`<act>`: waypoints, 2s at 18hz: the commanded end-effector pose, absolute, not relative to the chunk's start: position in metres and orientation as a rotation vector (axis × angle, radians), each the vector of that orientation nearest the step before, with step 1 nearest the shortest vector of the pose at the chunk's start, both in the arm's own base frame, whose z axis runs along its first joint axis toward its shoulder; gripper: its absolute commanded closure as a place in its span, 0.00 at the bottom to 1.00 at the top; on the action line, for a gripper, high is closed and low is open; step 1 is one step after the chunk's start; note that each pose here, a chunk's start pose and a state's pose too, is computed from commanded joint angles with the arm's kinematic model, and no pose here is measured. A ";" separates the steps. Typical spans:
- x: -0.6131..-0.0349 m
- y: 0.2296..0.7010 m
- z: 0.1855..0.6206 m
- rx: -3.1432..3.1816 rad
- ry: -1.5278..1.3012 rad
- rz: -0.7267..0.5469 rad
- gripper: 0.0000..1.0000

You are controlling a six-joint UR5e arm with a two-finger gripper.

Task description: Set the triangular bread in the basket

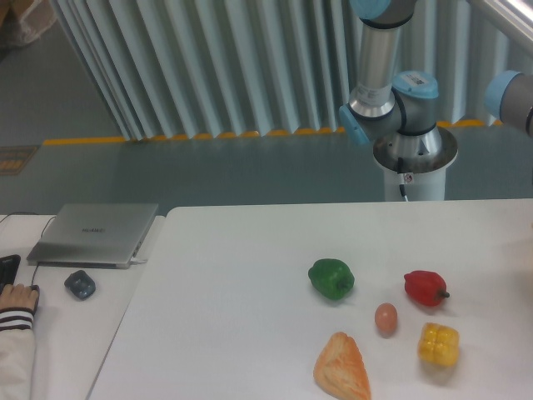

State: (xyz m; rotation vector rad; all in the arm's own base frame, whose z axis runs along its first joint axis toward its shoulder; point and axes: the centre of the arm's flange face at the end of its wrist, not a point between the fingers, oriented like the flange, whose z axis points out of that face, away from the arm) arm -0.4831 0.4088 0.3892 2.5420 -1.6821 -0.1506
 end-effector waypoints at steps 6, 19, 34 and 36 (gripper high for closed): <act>-0.500 0.384 0.390 2.564 -1.638 -0.141 0.00; -0.503 0.372 0.386 2.598 -1.611 -0.145 0.00; -0.476 0.400 0.359 2.836 -1.358 -0.200 0.00; -0.481 0.408 0.370 2.883 -1.263 -0.241 0.00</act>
